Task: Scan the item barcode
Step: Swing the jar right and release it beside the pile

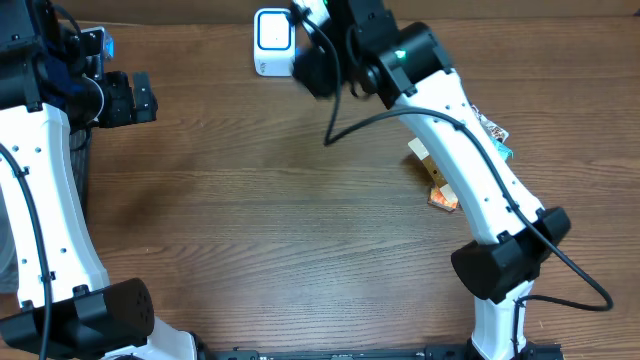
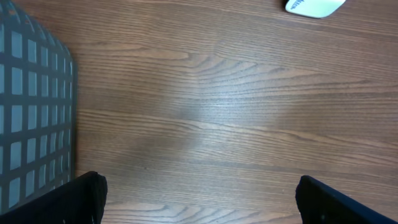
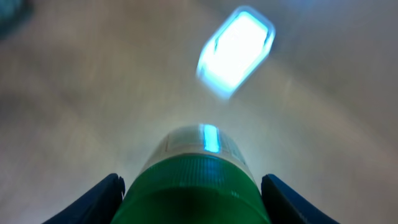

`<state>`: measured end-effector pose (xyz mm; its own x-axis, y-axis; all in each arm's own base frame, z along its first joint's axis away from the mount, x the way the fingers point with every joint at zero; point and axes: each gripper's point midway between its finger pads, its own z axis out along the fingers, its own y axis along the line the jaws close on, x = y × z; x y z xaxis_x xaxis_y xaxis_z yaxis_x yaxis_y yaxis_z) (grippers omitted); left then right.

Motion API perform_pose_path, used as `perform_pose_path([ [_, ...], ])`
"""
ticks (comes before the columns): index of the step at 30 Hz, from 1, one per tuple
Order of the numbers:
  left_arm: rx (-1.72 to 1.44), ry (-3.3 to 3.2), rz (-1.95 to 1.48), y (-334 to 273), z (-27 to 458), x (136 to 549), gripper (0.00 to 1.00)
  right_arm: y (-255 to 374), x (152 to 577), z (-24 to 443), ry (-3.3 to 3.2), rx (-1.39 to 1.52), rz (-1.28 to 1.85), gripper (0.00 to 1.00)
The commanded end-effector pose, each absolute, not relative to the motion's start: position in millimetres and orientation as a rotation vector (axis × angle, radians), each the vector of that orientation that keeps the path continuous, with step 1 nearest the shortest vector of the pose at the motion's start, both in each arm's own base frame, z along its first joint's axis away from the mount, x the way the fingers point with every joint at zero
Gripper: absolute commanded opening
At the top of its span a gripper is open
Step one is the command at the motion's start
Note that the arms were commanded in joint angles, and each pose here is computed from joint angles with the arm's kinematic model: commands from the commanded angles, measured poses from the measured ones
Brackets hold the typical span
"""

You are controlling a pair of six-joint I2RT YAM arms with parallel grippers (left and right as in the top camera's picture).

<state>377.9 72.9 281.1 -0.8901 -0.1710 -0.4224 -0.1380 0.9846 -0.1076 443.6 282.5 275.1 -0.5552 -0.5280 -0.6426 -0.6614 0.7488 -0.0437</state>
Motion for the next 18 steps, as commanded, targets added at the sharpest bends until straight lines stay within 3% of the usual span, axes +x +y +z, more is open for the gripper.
perform_pose_path([
  [1,-0.189,2.686,-0.107,72,281,378,0.99,263,417,225,2.555,-0.879,0.272,0.42],
  [7,-0.189,2.686,-0.107,72,281,378,0.99,235,402,171,2.742,-0.875,0.22,0.41],
  [18,-0.189,2.686,-0.107,72,281,378,1.0,154,421,85,2.881,-0.699,-0.026,0.38],
])
